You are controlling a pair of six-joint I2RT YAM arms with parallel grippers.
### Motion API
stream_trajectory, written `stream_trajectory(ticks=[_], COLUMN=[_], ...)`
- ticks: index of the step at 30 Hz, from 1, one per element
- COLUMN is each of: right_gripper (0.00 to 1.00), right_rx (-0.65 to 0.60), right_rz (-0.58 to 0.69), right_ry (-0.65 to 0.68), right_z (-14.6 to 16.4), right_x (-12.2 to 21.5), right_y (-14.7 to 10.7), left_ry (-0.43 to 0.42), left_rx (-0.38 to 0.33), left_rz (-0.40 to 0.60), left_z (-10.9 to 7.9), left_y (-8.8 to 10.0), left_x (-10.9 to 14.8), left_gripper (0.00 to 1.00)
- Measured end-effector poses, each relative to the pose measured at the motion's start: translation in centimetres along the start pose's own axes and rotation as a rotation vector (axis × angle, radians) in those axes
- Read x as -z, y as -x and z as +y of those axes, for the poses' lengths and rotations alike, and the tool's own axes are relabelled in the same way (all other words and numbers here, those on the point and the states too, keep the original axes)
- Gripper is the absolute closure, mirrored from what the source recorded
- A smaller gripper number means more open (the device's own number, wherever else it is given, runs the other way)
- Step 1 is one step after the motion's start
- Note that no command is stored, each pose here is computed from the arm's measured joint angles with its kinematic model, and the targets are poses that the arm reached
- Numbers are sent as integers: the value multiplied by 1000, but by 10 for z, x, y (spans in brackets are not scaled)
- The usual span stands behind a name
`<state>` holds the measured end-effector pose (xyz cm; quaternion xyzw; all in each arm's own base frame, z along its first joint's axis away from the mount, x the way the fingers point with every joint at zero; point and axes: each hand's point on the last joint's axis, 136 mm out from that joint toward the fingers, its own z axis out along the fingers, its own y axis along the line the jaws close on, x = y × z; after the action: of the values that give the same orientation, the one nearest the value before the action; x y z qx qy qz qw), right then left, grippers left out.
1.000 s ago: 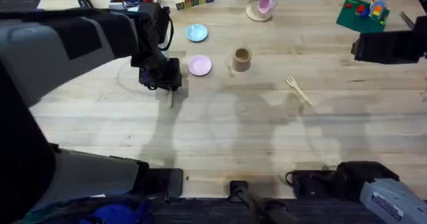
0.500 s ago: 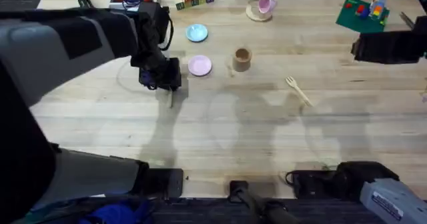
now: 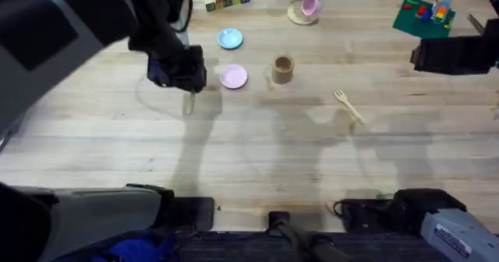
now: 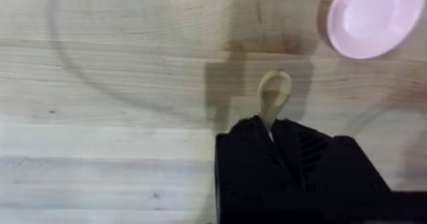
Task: Pick up a utensil and set it on the pink plate, then put the other utensil in the container.
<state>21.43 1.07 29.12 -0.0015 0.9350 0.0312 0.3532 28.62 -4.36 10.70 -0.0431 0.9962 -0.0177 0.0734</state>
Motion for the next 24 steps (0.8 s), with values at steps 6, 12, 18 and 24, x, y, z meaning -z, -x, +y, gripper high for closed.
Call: stream_trajectory(ticks=[6, 12, 18, 24], right_gripper=[6, 5, 6, 5], right_rx=[0, 0, 0, 0], right_rz=[0, 0, 0, 0], right_ry=[0, 0, 0, 0], right_z=[0, 0, 0, 0], right_x=[0, 0, 0, 0], right_y=[0, 0, 0, 0], left_ry=[-5, -21, -34, -52], left_rx=[-46, -80, -128, -187], left_rz=[-24, -108, -136, -159], left_z=[-3, -9, -22, -41], left_y=[11, 34, 38, 39], left_x=[29, 56, 64, 65], left_gripper=[960, 960, 960, 960])
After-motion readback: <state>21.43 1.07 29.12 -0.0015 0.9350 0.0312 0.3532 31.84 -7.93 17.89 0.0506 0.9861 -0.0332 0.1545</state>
